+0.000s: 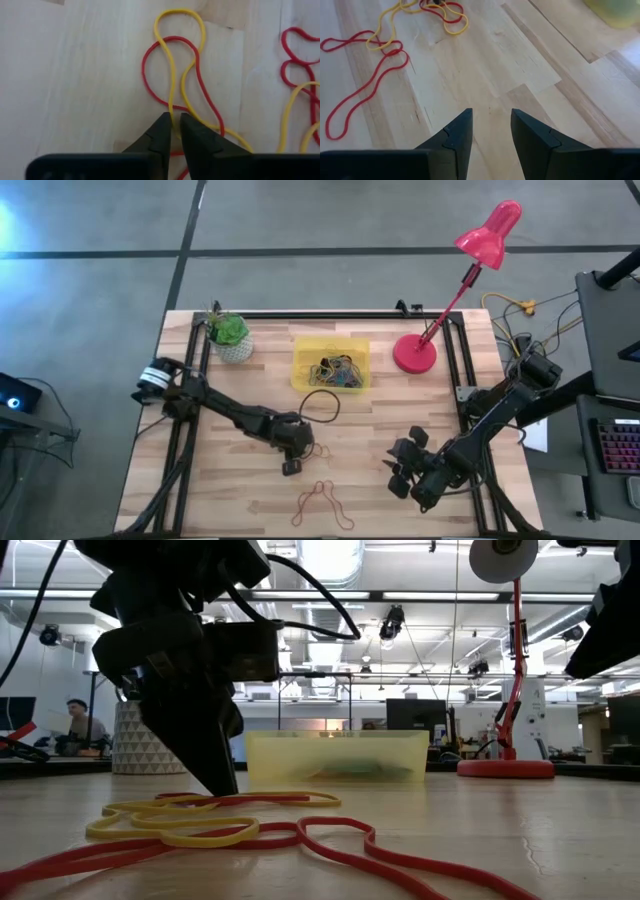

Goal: Pick and place rubber bands into bin
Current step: Put the yellow rubber band into the yellow bin

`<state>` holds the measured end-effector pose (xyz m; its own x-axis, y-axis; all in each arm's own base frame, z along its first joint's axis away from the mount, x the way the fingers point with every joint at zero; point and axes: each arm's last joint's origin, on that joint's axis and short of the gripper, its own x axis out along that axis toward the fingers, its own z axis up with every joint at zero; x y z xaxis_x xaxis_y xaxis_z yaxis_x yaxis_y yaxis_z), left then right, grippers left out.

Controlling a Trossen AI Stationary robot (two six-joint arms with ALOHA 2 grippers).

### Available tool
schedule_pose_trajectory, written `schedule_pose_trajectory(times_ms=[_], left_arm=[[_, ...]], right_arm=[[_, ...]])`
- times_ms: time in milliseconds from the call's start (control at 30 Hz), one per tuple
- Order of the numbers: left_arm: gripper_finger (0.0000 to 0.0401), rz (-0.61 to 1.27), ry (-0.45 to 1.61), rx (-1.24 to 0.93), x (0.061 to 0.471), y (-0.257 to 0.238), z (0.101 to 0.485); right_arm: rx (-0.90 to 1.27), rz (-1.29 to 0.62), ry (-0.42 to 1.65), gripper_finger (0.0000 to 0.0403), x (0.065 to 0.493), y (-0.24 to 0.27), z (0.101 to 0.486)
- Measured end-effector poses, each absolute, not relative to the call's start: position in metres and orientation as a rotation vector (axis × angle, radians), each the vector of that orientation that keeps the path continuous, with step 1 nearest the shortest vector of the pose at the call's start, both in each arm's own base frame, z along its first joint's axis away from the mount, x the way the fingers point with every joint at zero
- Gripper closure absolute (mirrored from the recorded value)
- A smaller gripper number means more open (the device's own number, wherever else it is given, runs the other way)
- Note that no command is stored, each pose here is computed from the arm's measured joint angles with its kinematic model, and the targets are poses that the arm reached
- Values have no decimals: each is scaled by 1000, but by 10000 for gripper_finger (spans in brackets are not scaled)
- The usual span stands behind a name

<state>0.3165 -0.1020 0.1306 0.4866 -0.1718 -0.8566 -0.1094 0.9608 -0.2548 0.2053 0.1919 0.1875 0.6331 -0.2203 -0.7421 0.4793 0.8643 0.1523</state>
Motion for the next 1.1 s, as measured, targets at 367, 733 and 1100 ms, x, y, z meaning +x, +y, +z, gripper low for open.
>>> schedule_pose_trajectory(times_ms=[367, 733, 1100], left_arm=[[401, -23, 1040, -284, 321, -103, 137], [401, 12, 862, -289, 314, -93, 186], [401, 44, 594, -245, 299, -78, 251]], right_arm=[[376, -414, 787, 280, 205, 192, 188], [353, -404, 793, 280, 205, 192, 188], [350, -405, 793, 280, 205, 192, 187]])
